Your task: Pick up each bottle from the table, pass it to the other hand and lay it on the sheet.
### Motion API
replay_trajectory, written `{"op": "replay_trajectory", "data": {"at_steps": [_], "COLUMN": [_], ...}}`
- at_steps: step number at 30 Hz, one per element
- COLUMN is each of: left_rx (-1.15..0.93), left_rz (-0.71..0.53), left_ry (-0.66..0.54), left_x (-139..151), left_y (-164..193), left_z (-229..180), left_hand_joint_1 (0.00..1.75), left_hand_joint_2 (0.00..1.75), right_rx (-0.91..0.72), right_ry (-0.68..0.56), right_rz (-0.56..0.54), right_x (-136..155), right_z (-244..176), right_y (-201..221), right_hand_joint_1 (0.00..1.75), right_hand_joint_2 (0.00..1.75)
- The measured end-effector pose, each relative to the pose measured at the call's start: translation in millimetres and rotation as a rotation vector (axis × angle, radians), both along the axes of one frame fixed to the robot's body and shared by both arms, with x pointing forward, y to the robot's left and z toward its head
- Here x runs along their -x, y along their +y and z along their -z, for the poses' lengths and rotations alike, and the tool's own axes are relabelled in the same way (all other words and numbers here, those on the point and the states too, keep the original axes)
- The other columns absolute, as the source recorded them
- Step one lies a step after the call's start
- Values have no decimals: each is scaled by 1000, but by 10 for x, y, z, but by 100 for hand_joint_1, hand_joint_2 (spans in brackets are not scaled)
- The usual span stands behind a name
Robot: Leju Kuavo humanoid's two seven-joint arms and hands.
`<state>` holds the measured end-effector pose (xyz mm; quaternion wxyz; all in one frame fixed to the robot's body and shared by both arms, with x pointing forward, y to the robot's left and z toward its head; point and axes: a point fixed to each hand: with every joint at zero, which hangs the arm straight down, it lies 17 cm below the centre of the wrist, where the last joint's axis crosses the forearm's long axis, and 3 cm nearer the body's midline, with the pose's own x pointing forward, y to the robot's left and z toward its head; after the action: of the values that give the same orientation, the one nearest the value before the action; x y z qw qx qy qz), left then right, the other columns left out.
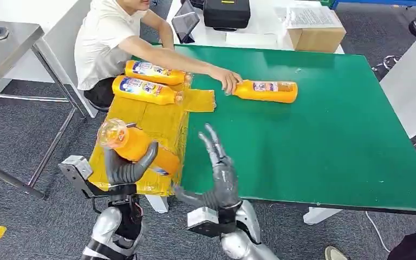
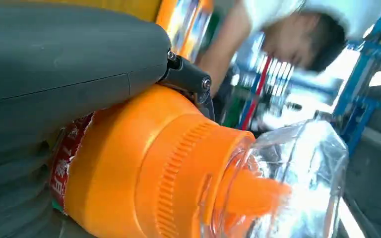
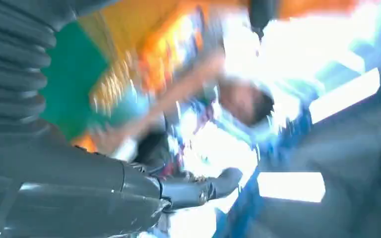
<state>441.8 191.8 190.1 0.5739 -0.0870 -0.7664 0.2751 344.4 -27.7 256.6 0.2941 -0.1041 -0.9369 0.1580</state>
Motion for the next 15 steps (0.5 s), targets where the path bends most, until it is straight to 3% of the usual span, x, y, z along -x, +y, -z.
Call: {"op": "replay_trajectory", "data": {"at_steps": [4,9,12,15], "left_rx": [-109,-560,-807,-1004], "left_rz": [-100,-296,-322,-248], "left_ry": [-6,-39,-19,26], "left_x": [-56,-160,-365,-578], "left_y": [297,586,678,590], "left_z": [-59,-243,-239,-108], "left_hand_joint_1": [175,175,175,175], "left_hand_joint_2": [175,175,175,175], "right_rx": [-81,-226,-336,-411], "right_ry": [-32,-145,-231,-265], "right_rz": [135,321,399,414], "right_x": [-71,59,247,394], "right_z": [-204,-768,-1132,-1287], "right_y": [-434,-1109,-1519,-1697], "right_hand_joint_1": [0,0,0,0], "right_hand_joint_2": [0,0,0,0]}}
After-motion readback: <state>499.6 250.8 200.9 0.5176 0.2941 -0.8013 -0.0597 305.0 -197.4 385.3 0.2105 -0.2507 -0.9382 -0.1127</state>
